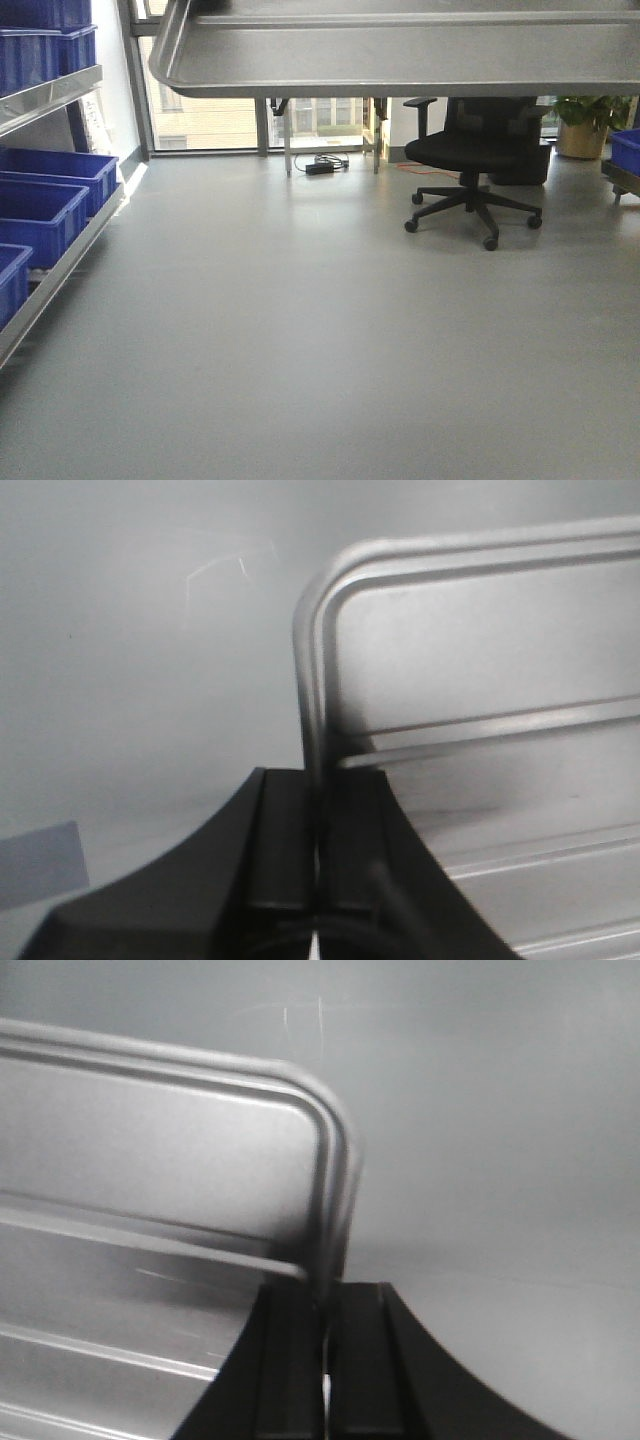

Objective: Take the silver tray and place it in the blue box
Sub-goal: 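Hold the silver tray in both grippers while the base turns away, then keep holding the tray while driving to the shelf with the blue bin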

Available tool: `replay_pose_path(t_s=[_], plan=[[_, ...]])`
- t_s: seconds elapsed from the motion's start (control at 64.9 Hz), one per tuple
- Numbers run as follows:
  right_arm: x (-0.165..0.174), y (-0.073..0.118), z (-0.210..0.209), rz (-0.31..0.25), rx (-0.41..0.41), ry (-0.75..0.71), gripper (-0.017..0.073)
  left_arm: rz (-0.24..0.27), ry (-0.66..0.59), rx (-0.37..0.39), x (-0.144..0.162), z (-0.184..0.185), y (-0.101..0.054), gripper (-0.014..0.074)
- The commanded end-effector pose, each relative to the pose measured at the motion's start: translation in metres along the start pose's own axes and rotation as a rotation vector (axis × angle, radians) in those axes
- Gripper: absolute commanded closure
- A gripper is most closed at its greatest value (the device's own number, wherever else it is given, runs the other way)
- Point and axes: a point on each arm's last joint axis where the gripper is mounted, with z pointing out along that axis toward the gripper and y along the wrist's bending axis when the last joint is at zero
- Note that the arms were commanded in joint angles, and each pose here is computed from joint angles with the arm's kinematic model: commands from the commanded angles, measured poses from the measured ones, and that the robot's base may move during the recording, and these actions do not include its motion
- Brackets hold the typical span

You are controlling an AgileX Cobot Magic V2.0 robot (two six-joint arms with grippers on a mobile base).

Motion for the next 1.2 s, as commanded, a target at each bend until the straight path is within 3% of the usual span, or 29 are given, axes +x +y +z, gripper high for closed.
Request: replay_pose_path(t_s=[0.0, 1.186], plan=[[-0.0082, -0.0039, -0.0193, -0.029, 0.018, -0.116, 0.0503, 0.029, 0.003, -0.061, 0.0012, -0.0182, 0.0108, 0.069], [-0.0081, -0.0039, -0.0191, -0.029, 0.018, -0.115, 0.0503, 0.019, 0.021, -0.041, 0.0026, -0.018, 0.0093, 0.069]])
